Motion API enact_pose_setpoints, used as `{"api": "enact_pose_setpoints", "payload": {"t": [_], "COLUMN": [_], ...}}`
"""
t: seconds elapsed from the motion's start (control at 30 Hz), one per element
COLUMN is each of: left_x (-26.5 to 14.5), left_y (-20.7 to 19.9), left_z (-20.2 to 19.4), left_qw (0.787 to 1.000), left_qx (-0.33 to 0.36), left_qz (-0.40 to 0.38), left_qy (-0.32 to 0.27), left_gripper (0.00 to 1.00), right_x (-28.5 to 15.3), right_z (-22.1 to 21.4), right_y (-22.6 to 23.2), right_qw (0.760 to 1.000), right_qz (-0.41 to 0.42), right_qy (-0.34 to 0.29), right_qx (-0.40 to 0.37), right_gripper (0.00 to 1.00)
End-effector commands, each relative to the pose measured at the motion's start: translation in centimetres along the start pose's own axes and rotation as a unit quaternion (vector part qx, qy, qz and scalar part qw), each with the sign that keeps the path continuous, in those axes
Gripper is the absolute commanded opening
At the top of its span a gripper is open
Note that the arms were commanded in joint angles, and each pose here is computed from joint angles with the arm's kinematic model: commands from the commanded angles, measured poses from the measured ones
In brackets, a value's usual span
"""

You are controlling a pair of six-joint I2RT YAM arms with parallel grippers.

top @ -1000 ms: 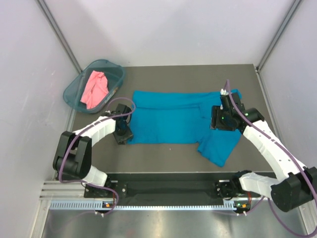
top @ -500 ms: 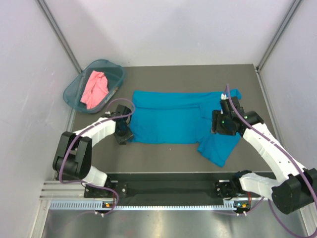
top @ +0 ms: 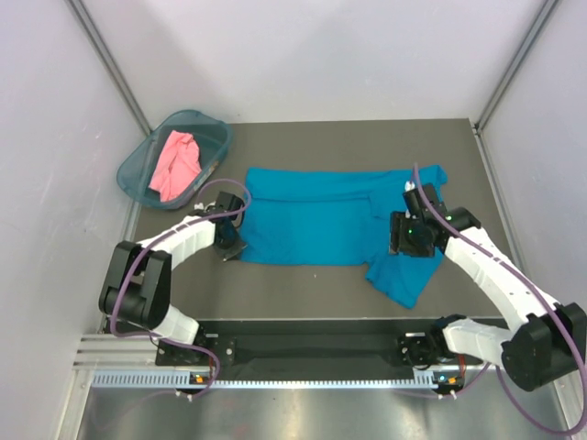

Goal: Fold and stack the t-shirts
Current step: Fold the tshirt

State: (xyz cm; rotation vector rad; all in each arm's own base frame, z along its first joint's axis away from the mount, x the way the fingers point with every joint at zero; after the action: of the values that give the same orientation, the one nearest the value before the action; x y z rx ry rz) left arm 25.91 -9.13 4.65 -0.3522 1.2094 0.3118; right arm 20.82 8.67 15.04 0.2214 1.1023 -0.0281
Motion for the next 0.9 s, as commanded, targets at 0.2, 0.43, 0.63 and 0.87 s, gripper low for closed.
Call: {"api": "enact_pose_setpoints", "payload": {"t": [0.2,0.43,0.63,0.87], "left_x": [-1.5,-1.5,-1.5,-2.0], "left_y": [2.0,1.2,0.7,0.9], "left_z": [0.1,0.2,-0.1,0.3], "left_qw": [0.999,0.999,1.0,1.0], "left_qx": [-0.019,-0.001,0.004,0.009], "left_qz": [0.017,-0.002,-0.014,-0.009], "left_qy": [-0.042,-0.036,-0.022,-0.029], "left_gripper": [0.0,0.0,0.11,0.32], "right_x": [3.5,3.4,3.7,3.9], "right_z": [-6.1,-7.6,-9.6,-10.1], "right_y": [-0.9,-3.7,-6.5,-6.8], "right_qw": [0.991,0.964,0.931,0.926], "right_qz": [-0.029,-0.052,-0.076,-0.089], "right_qy": [0.1,0.073,0.087,0.109], "right_qx": [0.085,0.251,0.346,0.35], "right_gripper": [0.52,0.45,0.49,0.51]}}
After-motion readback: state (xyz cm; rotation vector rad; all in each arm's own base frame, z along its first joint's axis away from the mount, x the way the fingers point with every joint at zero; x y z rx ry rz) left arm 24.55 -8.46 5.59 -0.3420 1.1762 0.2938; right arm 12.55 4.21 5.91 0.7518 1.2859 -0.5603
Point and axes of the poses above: each gripper's point midway between its finger pads, its own x axis out along the fingers, its own y axis along the line the jaws close on, z = x × y, the point moved 3 cm from there along -x, back along the fingers, and after that the axes turned 6 degrees about x, right-handed, at the moved point
